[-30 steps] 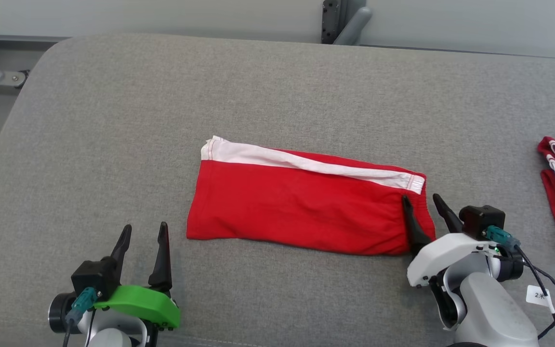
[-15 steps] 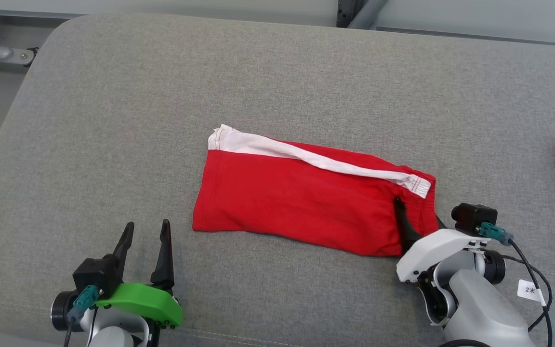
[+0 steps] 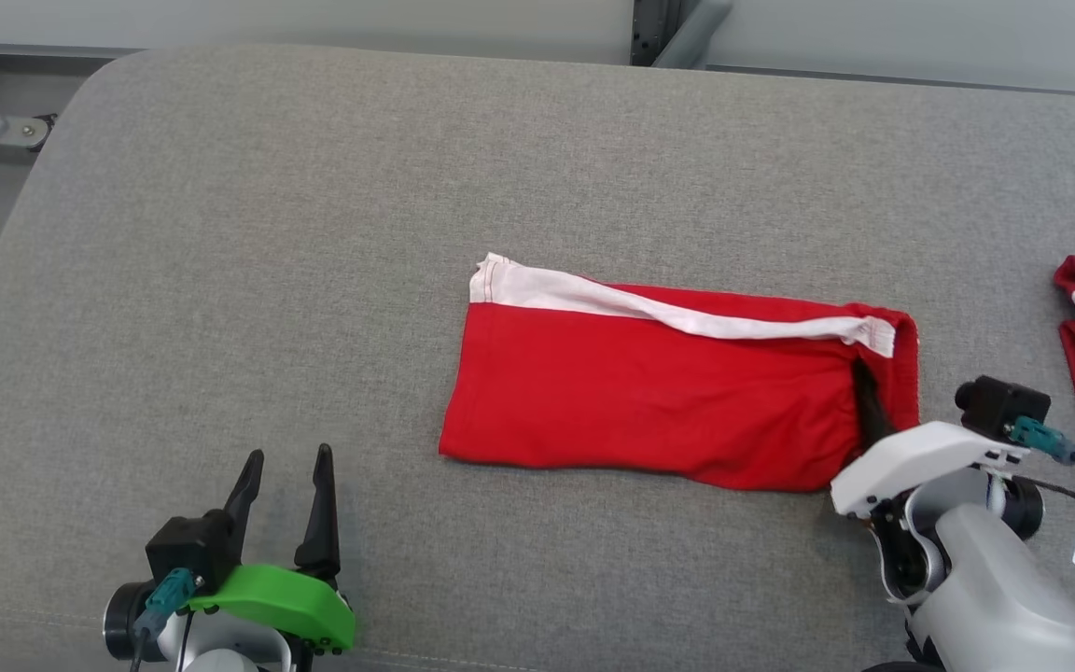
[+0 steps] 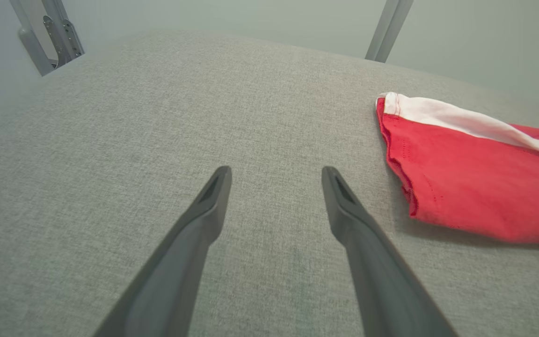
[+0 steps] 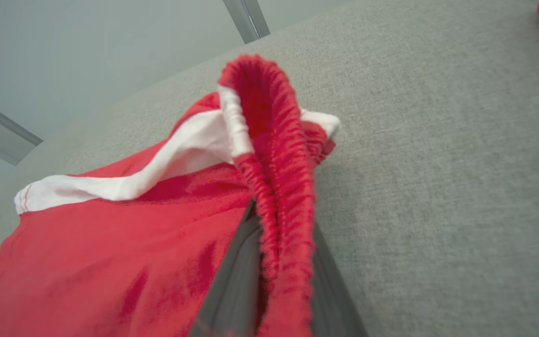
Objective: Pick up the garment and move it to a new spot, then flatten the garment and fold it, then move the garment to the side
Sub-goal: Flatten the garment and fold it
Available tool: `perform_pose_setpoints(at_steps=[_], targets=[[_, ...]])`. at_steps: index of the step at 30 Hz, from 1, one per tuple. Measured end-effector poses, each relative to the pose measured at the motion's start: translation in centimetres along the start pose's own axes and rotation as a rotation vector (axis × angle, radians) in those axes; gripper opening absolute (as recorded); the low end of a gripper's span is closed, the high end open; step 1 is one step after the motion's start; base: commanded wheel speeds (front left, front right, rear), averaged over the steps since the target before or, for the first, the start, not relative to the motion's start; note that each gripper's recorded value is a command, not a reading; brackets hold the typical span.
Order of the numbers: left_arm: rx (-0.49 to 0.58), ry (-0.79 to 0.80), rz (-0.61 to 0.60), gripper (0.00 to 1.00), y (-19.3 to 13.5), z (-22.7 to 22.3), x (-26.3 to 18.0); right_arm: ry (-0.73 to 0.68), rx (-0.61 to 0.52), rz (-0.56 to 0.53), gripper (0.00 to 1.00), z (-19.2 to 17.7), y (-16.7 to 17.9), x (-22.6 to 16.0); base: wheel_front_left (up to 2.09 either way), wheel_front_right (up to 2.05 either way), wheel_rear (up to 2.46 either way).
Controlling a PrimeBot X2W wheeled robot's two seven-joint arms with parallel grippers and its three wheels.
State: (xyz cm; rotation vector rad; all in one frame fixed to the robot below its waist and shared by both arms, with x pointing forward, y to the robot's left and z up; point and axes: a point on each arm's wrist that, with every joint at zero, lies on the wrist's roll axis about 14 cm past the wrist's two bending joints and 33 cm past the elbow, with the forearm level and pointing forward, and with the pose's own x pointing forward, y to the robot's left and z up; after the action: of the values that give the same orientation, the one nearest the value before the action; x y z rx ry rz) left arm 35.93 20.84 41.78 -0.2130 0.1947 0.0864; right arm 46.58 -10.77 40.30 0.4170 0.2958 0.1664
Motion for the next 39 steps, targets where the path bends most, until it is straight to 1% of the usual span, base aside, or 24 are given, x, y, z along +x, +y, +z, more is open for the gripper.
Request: perform_pose_setpoints(at_steps=[2,6,9,13,16,19,21,24,29,30,31,32,36,39], targets=[[0.000,0.005,-0.012,1.00,-0.4,-0.2,0.1,-0.020,0.020,0.046,0.00,1.0,1.6,0.4,0.00,0.00,0.00],[-0.022,0.012,-0.033,1.00,-1.1,-0.4,0.2,0.006,0.123,0.184,0.00,1.7,6.7,0.8,0.00,0.00,0.00],[-0.023,0.024,-0.059,1.00,-2.0,-0.8,0.1,0.072,0.196,0.291,0.00,1.3,10.5,0.5,0.00,0.00,0.00],[-0.030,0.028,-0.072,1.00,-2.4,-0.9,-0.1,0.132,0.241,0.396,0.00,0.6,14.4,0.4,0.00,0.00,0.00],[-0.036,0.022,-0.064,1.00,-2.2,-0.7,-0.2,0.164,0.221,0.463,0.00,0.1,17.2,0.8,0.00,0.00,0.00],[-0.035,0.016,-0.055,1.00,-1.9,-0.5,-0.5,0.214,0.189,0.505,0.00,-1.4,19.2,1.2,0.00,0.00,0.00],[-0.040,0.010,-0.042,1.00,-1.5,-0.3,-0.7,0.252,0.155,0.526,0.00,-2.6,20.3,1.4,0.00,0.00,0.00],[-0.054,-0.036,-0.019,1.00,-0.8,1.2,-1.0,0.283,0.120,0.548,0.00,-4.1,21.5,1.9,0.00,0.00,0.00],[-0.054,-0.061,0.021,1.00,0.5,2.0,-1.8,0.313,0.090,0.573,0.00,-5.8,22.9,2.4,0.00,0.00,0.00],[-0.053,-0.063,0.034,1.00,0.9,2.0,-2.0,0.324,0.095,0.582,0.06,-6.3,23.4,2.4,0.00,0.00,0.00],[-0.052,-0.064,0.048,1.00,1.3,2.0,-2.2,0.331,0.087,0.588,0.72,-6.8,23.7,2.4,0.00,0.00,0.00],[-0.052,-0.064,0.061,1.00,1.7,2.0,-2.5,0.334,0.080,0.596,1.00,-7.1,24.0,2.5,0.00,0.00,0.00],[-0.052,-0.064,0.103,1.00,2.9,2.0,-3.2,0.317,0.127,0.611,1.00,-7.1,25.3,2.8,0.00,0.00,0.00],[-0.065,-0.065,0.117,1.00,3.3,1.9,-3.4,0.287,0.155,0.601,1.00,-6.5,25.2,3.1,0.00,0.00,0.00]])
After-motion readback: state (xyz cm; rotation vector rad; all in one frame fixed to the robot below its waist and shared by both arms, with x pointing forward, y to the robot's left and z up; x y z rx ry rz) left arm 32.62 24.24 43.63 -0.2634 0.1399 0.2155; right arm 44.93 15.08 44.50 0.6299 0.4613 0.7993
